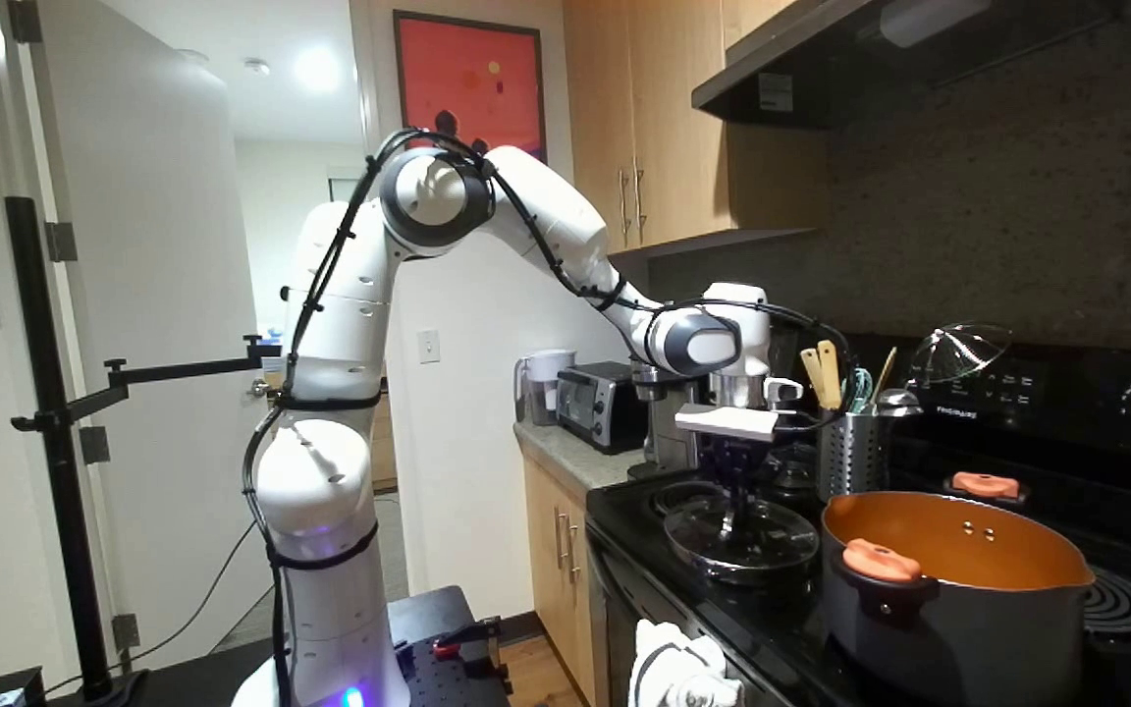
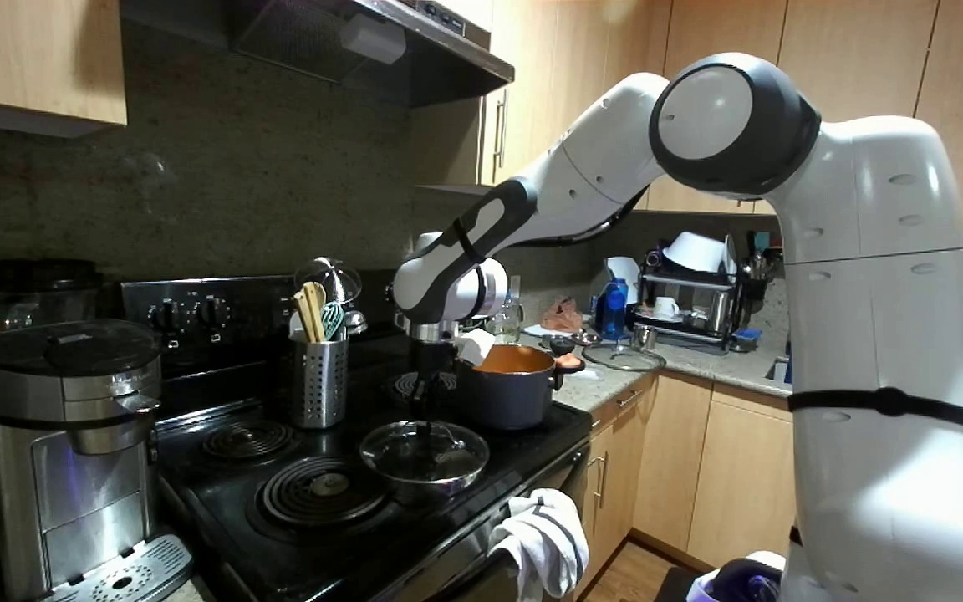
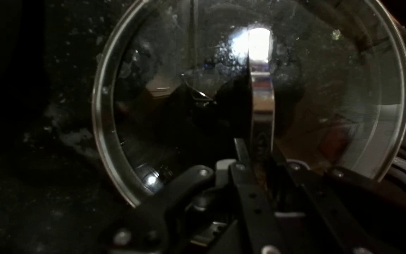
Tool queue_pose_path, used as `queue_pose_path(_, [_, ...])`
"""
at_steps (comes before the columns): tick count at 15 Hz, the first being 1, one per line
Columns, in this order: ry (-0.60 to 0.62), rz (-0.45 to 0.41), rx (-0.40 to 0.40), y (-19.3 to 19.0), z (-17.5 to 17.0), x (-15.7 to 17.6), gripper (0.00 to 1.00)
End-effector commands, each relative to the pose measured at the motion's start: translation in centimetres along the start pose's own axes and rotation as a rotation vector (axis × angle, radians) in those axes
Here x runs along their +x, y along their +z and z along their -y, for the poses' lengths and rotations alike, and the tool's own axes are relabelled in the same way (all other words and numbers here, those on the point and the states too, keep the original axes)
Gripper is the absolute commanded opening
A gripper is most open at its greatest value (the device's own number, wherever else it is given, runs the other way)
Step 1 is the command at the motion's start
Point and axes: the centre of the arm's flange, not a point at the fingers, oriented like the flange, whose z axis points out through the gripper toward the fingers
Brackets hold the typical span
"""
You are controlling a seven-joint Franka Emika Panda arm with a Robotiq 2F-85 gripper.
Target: Take the lid from the stove and place it on the black pot
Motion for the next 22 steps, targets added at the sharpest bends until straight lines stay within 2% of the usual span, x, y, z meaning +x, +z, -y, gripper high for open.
queue_pose_path(1, [0.014, -0.027, -0.019, -2.1, -0.1, 0.6, 0.04])
queue_pose_path(9, [-0.024, -0.034, -0.043, -6.8, -0.4, 0.6, 0.04])
queue_pose_path(14, [-0.082, -0.018, -0.120, -10.6, 0.0, -0.4, 0.04])
queue_pose_path(22, [-0.084, -0.073, -0.160, -15.9, 0.3, -1.8, 0.04])
